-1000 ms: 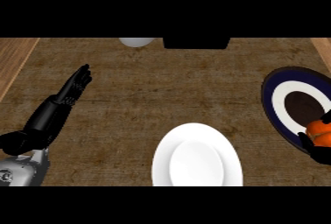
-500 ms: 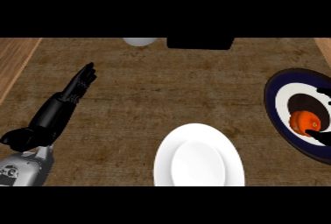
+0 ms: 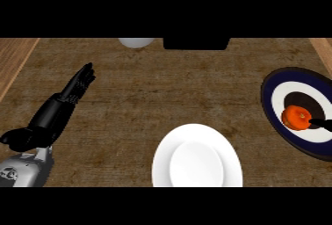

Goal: Pick the squash from the plate and place it in the plate

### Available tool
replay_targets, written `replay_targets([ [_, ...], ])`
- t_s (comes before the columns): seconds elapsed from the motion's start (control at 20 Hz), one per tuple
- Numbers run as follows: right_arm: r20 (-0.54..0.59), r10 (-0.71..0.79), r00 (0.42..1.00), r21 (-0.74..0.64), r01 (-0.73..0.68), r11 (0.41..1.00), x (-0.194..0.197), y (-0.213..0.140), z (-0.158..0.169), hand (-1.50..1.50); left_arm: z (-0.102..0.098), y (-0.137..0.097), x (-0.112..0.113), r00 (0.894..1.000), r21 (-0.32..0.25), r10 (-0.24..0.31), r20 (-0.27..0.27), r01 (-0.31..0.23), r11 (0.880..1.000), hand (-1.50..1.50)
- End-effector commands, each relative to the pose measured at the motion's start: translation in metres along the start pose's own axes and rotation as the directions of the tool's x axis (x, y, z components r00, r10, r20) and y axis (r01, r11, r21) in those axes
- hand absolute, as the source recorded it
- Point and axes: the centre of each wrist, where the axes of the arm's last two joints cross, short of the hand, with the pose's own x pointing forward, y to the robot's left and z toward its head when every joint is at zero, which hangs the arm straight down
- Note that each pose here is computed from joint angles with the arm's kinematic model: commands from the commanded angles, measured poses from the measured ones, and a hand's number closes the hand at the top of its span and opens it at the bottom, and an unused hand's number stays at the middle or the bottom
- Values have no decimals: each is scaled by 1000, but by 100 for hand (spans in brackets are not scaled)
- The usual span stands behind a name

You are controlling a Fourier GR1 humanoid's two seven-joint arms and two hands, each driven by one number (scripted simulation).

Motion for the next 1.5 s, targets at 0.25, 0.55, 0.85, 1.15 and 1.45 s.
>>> replay_targets([
  [0.25,52,-492,869,18,492,870,-8,-36,3,-150,11,8,-14,1000,15,-3,-12,3,1000,0],
  [0.55,17,-690,723,-4,691,723,-36,-77,36,-150,20,-2,-14,1000,-4,15,16,-15,1000,0],
  [0.85,25,-720,693,19,720,694,-49,-124,73,-150,-2,1,-8,1000,28,11,18,-12,1000,0],
  [1.15,25,-722,692,-8,722,692,-55,-130,88,-150,8,7,-7,1000,6,8,7,-8,1000,0],
  [1.45,25,-711,703,38,710,703,-50,-152,101,-150,2,7,-1,1000,13,-6,2,5,1000,0],
])
